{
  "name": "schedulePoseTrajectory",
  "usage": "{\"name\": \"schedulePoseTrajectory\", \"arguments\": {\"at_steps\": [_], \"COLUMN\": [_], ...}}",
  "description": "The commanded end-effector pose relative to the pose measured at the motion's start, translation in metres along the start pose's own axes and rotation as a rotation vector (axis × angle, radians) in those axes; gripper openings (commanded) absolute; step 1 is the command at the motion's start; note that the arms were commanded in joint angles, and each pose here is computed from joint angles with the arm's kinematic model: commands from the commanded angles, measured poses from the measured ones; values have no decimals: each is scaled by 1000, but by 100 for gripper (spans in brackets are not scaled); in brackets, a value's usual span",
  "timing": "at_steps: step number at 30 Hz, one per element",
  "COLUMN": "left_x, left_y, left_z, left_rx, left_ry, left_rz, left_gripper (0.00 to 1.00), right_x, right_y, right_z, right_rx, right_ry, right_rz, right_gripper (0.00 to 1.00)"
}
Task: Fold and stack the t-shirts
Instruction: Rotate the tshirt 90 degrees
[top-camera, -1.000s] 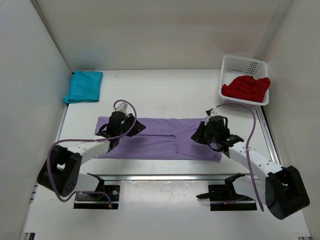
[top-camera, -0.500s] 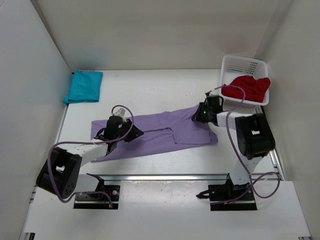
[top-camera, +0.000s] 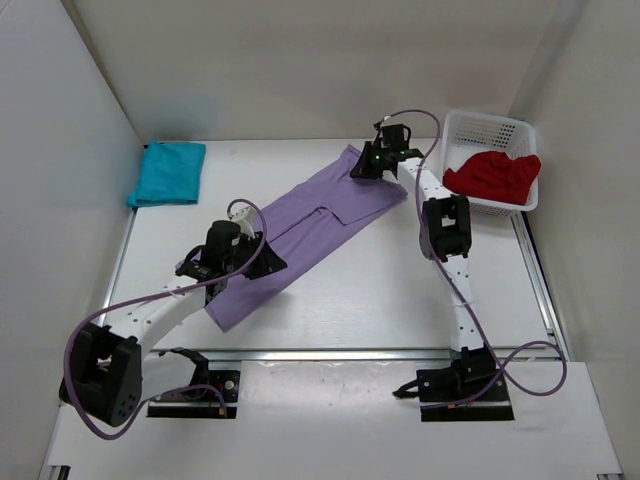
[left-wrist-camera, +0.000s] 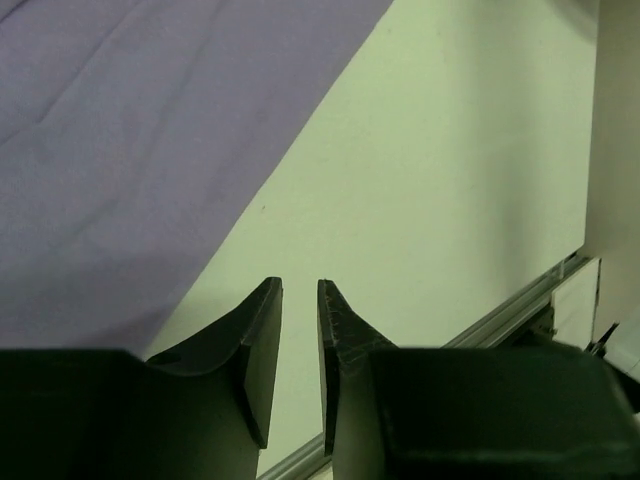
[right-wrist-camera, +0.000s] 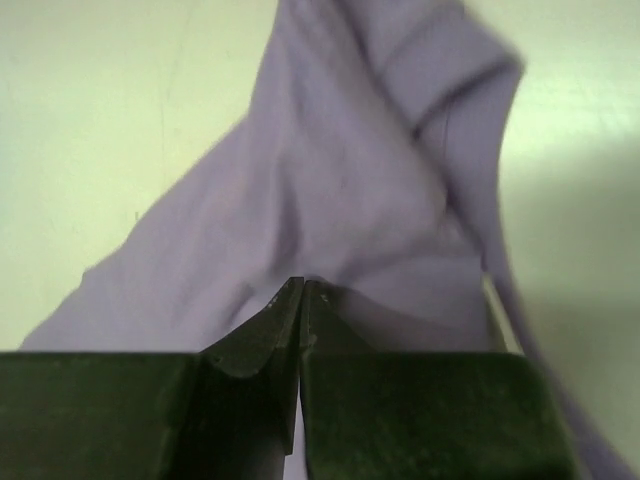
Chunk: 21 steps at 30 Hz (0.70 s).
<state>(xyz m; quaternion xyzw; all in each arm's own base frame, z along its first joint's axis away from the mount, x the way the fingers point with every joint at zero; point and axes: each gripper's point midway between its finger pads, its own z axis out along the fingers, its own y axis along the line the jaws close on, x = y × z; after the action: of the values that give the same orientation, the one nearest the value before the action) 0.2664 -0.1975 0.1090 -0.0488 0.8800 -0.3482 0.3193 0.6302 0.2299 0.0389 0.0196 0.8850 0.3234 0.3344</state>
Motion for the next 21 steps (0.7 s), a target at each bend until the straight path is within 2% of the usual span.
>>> {"name": "schedulePoseTrajectory", "arguments": {"at_steps": [1,2,4,5,6,7,8,9,10,11,13,14,15,17,21], "left_x": [6,0,-5,-11,-12,-16,-19,-20,-24,-23,-23,-27,-29,-19,-4], "left_y": [-12,-14,-19,-22,-22,-22,-17,-13,-6,-6,0,-3,-4,-12,-17], "left_z": [-8,-9,-10,-12,-12,-14,-16,-18,-19,-19,-21,-21,-22,-19,-16], "left_rx": [15,8,24,33,30,21,0,-19,-32,-18,-29,-33,-32,-12,28], "left_ry": [64,39,20,8,9,0,-11,-16,-25,-19,0,-6,-18,-5,17], "left_rz": [96,105,111,110,112,128,139,131,120,113,103,117,129,142,129], "left_gripper": [31,26,19,19,17,17,17,16,15,15,14,14,13,13,13], "right_x": [-52,-70,-70,-82,-61,-50,-59,-16,15,6,86,92,112,124,116], "right_y": [61,81,109,132,131,143,167,145,149,169,149,164,150,117,69], "right_z": [-80,-107,-133,-161,-157,-175,-205,-192,-202,-228,-221,-228,-225,-217,-194], "right_rx": [17,16,54,33,45,31,-9,17,-26,-80,-85,-120,-95,-4,64], "right_ry": [-67,-115,-137,-187,-146,-151,-224,-144,-139,-238,-138,-165,-135,-101,-80], "right_rz": [-134,-174,-267,-297,-307,-322,-344,-299,-276,-293,-227,-240,-247,-226,-153], "right_gripper": [0,0,0,0,0,0,1,1,3,4,6,6,5,1,0]}}
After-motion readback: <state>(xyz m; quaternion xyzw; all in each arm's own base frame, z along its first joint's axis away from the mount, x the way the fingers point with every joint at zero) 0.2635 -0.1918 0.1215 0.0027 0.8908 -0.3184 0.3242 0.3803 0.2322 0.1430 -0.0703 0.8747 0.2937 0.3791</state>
